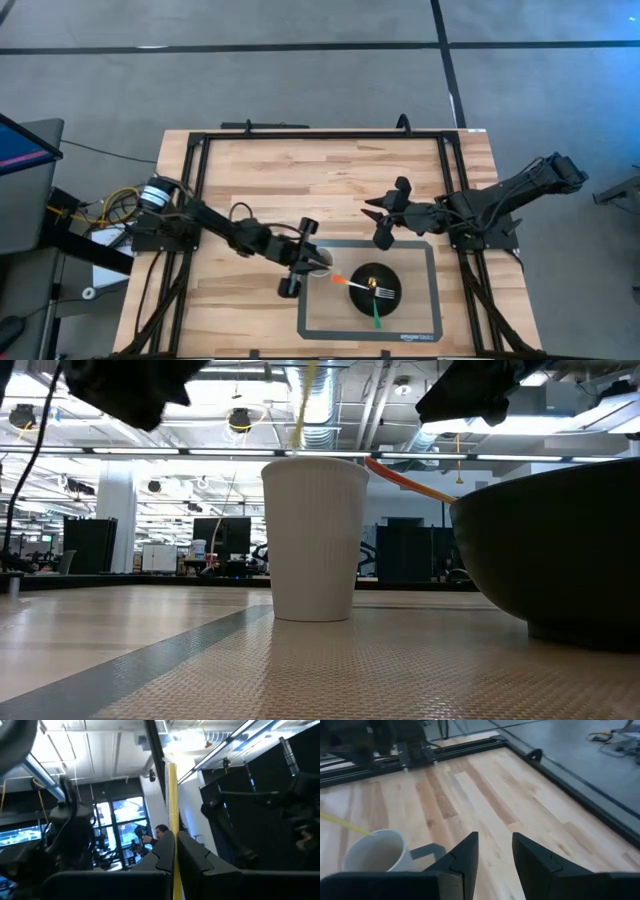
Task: Pick & Place Utensil
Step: Put the yellow straw into the cup Return to Home Position
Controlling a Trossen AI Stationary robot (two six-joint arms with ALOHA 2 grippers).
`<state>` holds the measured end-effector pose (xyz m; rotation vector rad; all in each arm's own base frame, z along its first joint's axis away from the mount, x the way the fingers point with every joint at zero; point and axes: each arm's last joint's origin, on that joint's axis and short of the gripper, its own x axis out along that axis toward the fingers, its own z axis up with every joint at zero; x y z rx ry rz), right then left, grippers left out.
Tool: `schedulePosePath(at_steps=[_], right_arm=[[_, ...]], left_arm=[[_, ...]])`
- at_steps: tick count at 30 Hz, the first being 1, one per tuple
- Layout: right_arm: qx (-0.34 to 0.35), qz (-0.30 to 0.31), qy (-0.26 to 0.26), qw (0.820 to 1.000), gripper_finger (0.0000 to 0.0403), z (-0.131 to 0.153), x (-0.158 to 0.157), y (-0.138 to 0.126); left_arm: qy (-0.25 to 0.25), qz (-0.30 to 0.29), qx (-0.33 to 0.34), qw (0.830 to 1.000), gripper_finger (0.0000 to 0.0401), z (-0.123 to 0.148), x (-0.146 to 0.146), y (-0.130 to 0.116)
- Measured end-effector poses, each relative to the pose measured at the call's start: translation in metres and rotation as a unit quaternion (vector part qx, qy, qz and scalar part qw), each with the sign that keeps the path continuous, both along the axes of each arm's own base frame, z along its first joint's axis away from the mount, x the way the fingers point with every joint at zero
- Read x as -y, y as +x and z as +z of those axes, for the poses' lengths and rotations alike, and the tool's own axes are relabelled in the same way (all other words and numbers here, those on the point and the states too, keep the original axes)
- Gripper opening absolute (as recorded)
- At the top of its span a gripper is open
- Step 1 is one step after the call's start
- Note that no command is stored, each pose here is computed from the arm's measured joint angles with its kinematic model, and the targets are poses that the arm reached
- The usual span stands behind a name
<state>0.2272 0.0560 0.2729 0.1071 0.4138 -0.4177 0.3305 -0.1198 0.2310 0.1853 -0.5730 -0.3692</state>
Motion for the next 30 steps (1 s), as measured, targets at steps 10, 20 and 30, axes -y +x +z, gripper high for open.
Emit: schedulePosePath(at_steps=[10,20,30], right_arm=[[-0.005,0.028,0.015,0.999,0.0113,0.000,-0.002,0.000],[-0.005,0.027,0.015,1.000,0.0113,0.000,-0.002,0.000],[-0.005,0.027,0.015,1.000,0.0113,-0.001,-0.002,0.000]], left_arm=[[-0.023,0.012,-0.063,0.998,0.0012,-0.036,-0.016,0.024],[-0.073,0.023,-0.096,0.992,0.0077,-0.044,-0.021,0.028],[-0.074,0.023,-0.096,0.992,0.0129,-0.044,-0.020,0.028]])
